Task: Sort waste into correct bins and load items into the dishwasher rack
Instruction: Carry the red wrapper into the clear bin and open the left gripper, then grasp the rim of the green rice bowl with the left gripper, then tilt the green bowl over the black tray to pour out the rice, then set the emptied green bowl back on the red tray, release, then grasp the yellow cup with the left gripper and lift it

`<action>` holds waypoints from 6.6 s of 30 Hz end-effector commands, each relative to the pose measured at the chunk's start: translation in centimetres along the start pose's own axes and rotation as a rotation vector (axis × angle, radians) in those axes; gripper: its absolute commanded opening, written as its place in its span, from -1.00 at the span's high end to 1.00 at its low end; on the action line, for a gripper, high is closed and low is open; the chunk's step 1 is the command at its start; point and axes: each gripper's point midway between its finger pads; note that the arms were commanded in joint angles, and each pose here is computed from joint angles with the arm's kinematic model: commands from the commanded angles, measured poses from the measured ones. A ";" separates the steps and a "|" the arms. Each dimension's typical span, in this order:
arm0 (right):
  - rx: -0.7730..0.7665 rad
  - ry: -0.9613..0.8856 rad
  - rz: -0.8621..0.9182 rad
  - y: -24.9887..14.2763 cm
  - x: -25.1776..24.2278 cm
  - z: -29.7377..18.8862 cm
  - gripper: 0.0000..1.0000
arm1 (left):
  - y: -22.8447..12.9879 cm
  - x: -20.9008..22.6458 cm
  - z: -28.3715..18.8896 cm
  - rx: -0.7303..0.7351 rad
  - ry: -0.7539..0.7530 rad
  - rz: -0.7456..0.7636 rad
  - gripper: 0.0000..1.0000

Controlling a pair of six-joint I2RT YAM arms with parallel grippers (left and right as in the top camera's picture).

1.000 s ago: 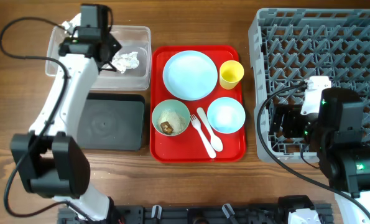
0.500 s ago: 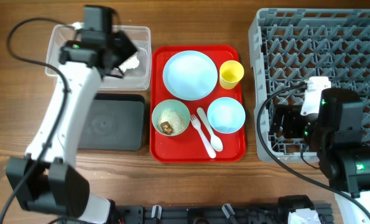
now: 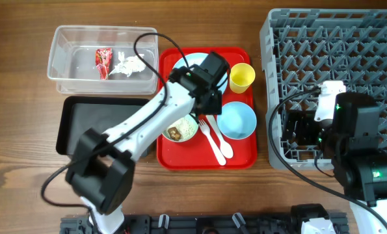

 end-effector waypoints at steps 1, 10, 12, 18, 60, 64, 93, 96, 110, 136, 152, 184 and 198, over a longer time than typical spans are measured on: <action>-0.016 -0.016 0.001 0.5 -0.2 -0.4 -0.99 | -1.6 0.7 2.8 0.092 0.050 0.013 -0.51; -0.013 -0.017 0.001 0.4 -0.2 -0.4 -0.99 | -3.1 1.3 5.5 0.176 0.090 0.016 0.07; -0.012 -0.017 0.001 0.4 -0.2 -0.4 -1.00 | -3.3 1.4 5.8 0.187 0.096 0.017 0.09; -0.012 -0.017 0.002 0.4 -0.2 -0.4 -0.99 | -3.5 1.4 6.1 0.193 0.098 0.017 0.51; -0.012 -0.017 0.001 0.4 -0.2 -0.4 -0.99 | -1.6 5.0 -5.8 0.025 0.024 -0.069 0.92; -0.012 -0.017 0.001 0.4 -0.2 -0.4 -1.00 | -1.5 7.0 -7.0 0.065 -0.099 -0.060 0.92; -0.008 -0.018 0.001 0.3 -0.2 -0.4 -1.00 | -4.6 23.4 -10.1 -0.476 -1.153 -0.566 0.92; -0.008 -0.018 0.001 0.3 -0.2 -0.4 -0.99 | -4.5 23.5 -10.4 -0.492 -1.166 -0.564 0.92; 0.000 -0.020 0.001 0.1 -0.3 -0.4 -1.00 | -3.3 24.3 -11.2 -0.569 -1.192 -0.530 0.92; 0.006 -0.022 0.001 0.0 -0.3 -0.4 -1.00 | -1.6 8.2 -6.1 -0.274 -0.465 -0.014 0.92; 0.005 -0.022 0.004 0.0 -0.3 -0.4 -0.99 | -2.6 1.4 1.7 -0.242 -0.170 0.222 0.92; -0.074 -0.142 0.186 1.5 -2.4 -0.6 -0.99 | 17.3 -5.4 -7.8 -0.556 -0.429 0.164 -0.31; -0.049 -0.150 0.184 1.1 -2.5 -0.2 -1.00 | 13.5 -7.7 2.1 -0.274 -0.326 0.191 -0.04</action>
Point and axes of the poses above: each gripper's point midway between its finger pads, its own z axis out along the fingers, its own x axis along the line the jaws close on, y = z × x, and after that the axes turned 9 degrees about z, right-handed
